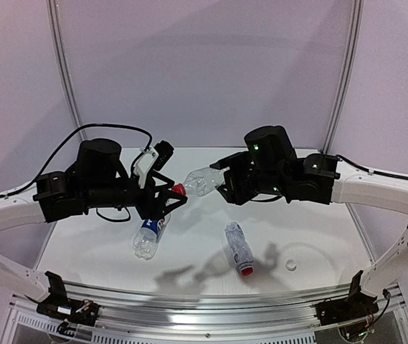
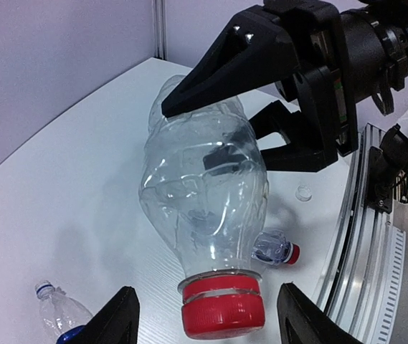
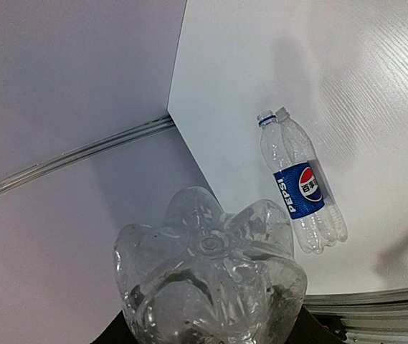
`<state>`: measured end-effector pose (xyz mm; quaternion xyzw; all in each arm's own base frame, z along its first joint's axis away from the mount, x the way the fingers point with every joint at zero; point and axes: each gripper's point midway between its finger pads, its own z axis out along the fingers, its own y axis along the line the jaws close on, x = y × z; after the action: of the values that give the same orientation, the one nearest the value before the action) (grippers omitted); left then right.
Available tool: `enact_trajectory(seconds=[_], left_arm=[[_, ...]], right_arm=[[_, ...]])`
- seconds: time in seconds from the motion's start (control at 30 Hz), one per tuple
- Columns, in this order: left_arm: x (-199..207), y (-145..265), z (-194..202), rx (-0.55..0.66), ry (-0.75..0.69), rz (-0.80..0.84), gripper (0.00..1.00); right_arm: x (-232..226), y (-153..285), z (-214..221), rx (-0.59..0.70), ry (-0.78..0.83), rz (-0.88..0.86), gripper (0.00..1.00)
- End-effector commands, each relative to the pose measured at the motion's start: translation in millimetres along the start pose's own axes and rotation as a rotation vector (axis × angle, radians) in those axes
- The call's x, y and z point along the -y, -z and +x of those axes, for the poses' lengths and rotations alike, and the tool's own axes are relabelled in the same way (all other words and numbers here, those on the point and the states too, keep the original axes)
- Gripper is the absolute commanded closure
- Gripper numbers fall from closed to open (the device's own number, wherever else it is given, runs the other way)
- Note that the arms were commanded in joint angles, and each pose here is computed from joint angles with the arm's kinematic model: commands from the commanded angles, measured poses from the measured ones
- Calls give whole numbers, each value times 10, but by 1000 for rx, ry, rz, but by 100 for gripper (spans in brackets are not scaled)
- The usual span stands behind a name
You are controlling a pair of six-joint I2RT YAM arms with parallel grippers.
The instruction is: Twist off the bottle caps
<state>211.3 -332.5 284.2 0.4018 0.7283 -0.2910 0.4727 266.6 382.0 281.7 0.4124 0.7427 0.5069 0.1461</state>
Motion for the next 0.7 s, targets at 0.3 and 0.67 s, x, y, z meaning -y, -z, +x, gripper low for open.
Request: enact_trajectory(seconds=[0.3,0.67], left_arm=[[14,-62,-219,39,-58,11,55],[10,-58,-232,11,-84,15,81]], right_arm=[[-43,100,39,-18,-1,-13,54],[-27,89,50,-17,10,-10,55]])
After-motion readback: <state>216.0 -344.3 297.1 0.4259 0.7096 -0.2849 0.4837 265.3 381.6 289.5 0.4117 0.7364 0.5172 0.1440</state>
